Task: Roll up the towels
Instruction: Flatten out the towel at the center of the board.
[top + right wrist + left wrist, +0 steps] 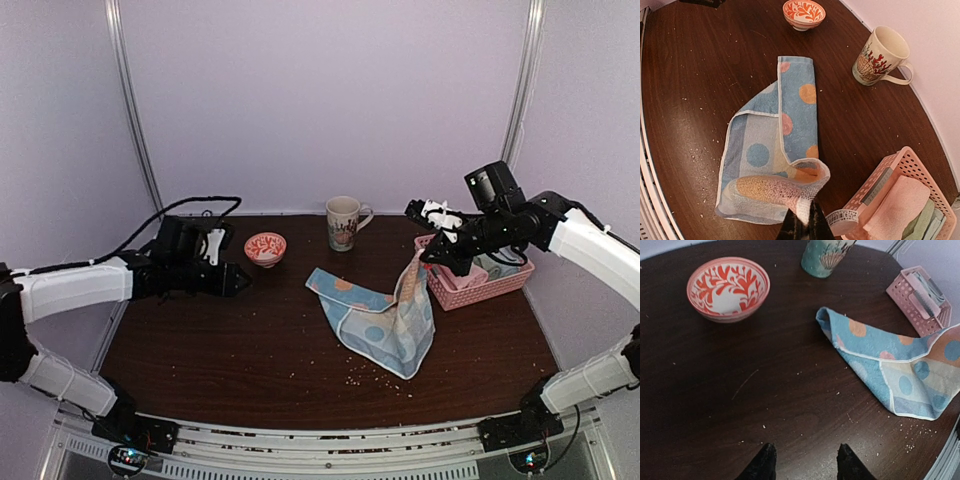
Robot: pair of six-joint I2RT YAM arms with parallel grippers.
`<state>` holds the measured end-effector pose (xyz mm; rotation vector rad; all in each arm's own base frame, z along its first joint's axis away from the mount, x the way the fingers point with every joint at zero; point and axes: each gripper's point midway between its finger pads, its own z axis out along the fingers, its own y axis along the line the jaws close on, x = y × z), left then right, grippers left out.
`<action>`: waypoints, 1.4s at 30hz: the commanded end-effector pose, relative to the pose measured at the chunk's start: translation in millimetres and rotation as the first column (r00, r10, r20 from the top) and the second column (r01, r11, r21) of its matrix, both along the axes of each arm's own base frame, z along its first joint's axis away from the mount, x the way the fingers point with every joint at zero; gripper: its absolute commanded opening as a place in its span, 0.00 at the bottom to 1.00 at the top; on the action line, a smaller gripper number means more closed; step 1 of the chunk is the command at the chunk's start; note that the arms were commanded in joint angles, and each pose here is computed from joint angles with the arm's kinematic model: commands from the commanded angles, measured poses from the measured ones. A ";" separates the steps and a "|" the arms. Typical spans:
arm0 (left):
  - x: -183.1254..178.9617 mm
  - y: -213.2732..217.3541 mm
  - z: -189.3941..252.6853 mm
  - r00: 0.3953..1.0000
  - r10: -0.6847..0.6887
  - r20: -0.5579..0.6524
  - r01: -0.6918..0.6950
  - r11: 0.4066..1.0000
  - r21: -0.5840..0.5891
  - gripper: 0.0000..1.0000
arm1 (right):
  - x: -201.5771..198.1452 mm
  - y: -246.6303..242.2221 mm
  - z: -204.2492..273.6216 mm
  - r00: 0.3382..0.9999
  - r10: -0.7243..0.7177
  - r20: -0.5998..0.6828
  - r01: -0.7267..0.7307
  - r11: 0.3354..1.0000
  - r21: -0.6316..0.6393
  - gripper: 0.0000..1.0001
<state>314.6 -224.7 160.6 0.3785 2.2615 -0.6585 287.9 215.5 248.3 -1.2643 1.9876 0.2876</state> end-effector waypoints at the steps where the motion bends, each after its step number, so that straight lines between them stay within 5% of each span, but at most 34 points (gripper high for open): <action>1: 23.2 -34.7 0.5 1.000 0.021 0.008 -0.020 0.995 -0.098 0.43 | -3.0 0.7 -5.3 1.000 0.012 -0.004 -0.012 1.000 -0.003 0.01; 18: 122.4 -132.2 -86.8 0.977 -0.049 -0.206 0.020 0.989 -0.145 0.46 | -0.4 3.6 -21.8 0.999 0.017 -0.027 -0.017 1.000 -0.010 0.03; 34: 88.0 -156.6 -95.6 0.925 -0.220 -0.309 0.163 0.966 -0.202 0.34 | 6.3 5.9 -35.9 0.999 0.015 -0.041 -0.016 0.999 -0.029 0.04; 40: 89.9 -166.4 -95.2 0.915 -0.254 -0.314 0.184 0.955 -0.234 0.03 | 8.5 5.0 -34.2 0.999 0.004 -0.043 -0.005 0.999 -0.037 0.05; 42: 93.1 -163.2 -80.2 0.930 -0.238 -0.280 0.179 0.959 -0.218 0.00 | 14.1 -0.7 -33.0 0.999 -0.035 -0.020 0.034 0.998 -0.056 0.04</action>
